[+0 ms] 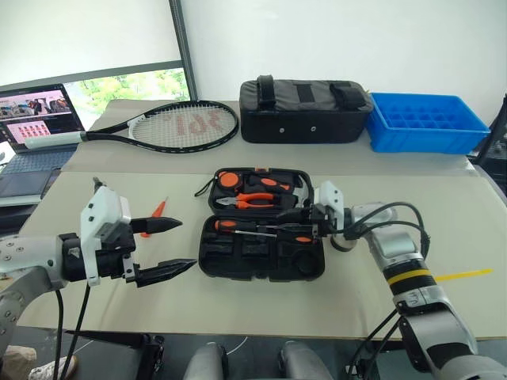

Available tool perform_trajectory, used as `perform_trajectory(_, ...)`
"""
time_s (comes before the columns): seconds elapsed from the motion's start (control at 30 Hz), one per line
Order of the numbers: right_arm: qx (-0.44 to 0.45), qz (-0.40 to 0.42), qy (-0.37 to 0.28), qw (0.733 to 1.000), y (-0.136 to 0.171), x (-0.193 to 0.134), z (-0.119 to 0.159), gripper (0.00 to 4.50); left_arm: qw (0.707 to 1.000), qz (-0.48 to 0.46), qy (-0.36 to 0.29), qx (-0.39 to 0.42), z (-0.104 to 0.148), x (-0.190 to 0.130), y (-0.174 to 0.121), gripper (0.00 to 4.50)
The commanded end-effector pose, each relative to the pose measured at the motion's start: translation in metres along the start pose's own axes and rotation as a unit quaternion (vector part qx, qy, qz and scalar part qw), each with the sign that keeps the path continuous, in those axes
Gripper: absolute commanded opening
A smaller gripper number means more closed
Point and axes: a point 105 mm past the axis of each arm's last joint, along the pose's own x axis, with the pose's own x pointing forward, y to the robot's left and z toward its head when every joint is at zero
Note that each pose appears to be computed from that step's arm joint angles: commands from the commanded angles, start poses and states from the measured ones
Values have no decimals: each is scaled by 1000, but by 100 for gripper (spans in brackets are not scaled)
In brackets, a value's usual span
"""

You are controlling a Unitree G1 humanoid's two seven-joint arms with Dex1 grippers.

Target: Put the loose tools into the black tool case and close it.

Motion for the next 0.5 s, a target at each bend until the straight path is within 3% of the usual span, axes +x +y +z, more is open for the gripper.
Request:
perform_trajectory(0.03, -30, 16, 27, 999, 5, 0, -7, 20, 1000, 3, -1, 22, 5, -3, -1, 450)
perform_trajectory(0.07, -30, 20, 36, 999, 6, 1, -10, 1, 1000, 3, 0, 21, 4, -3, -1, 450)
perform_trajectory(0.27, -48, 32, 99, 993, 13, 1, -32, 1, 1000, 11, 7, 18, 0, -5, -1, 450)
perform_trajectory(0.5, -62, 19, 77, 995, 11, -1, -21, 1, 999, 44, 1, 12, -7, -8, 8, 450)
